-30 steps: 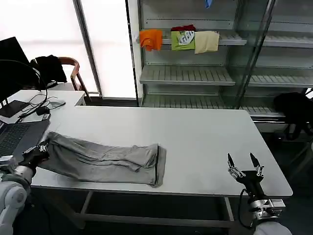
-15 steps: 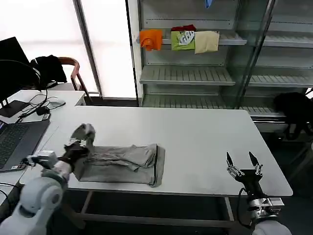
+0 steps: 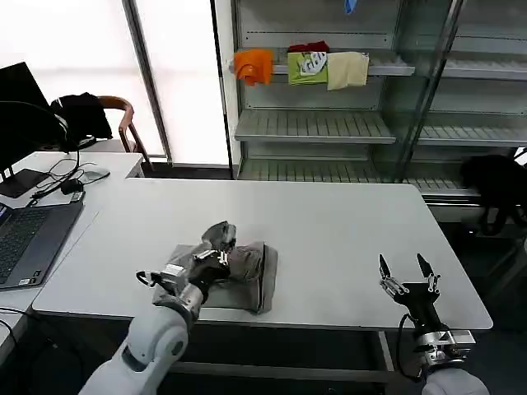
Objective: Fold and organize the clothes.
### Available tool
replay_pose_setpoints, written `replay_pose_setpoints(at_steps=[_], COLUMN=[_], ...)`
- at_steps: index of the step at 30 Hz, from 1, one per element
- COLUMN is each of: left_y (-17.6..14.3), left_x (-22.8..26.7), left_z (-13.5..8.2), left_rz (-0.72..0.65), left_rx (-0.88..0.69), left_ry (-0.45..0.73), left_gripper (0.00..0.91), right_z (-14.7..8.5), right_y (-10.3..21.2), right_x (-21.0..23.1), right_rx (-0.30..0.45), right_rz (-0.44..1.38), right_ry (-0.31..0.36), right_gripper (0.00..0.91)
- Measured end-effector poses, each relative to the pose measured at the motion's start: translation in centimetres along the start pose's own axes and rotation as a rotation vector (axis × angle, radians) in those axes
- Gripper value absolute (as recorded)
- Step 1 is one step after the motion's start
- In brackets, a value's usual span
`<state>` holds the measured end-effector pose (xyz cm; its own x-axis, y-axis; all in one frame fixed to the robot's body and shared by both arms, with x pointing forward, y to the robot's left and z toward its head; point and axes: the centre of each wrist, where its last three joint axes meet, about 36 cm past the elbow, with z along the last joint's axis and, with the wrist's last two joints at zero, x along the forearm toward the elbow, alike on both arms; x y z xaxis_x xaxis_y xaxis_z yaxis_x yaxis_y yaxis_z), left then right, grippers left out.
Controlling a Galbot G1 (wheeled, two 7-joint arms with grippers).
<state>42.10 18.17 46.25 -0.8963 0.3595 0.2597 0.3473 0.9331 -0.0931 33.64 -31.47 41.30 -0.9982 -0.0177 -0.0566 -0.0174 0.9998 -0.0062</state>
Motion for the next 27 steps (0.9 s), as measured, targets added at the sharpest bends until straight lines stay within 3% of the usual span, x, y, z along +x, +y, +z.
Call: replay_pose_setpoints(at_steps=[7, 8, 9, 10, 27], left_y=[-2.2, -2.5, -2.8, -3.0, -6.5], left_x=[-0.6, -0.6, -0.6, -0.6, 1.2], left_z=[1.0, 1.1, 1.2, 1.3, 0.9], left_rz=[0.047, 0.054, 0.061, 0.068, 0.159], left_rx=[-0.018, -0.021, -0.023, -0.026, -0.175], left_ry=[0.02, 0.023, 0.025, 0.027, -0.048], left_gripper=[0.02, 0.151, 0.373, 0.907, 0.907], right_z=[0.1, 0.1, 0.1, 0.1, 0.3], right_y=[0.1, 0.1, 0.1, 0.1, 0.7], right_x=[0.0, 0.0, 0.0, 0.0, -0.2], right_rx=[-0.002, -0.002, -0.002, -0.002, -0.006], right_rz=[-0.001, -0.001, -0.001, -0.001, -0.007], right_ry=[0.002, 0.002, 0.002, 0.002, 0.004], right_gripper=[0.907, 0.907, 0.907, 0.907, 0.907])
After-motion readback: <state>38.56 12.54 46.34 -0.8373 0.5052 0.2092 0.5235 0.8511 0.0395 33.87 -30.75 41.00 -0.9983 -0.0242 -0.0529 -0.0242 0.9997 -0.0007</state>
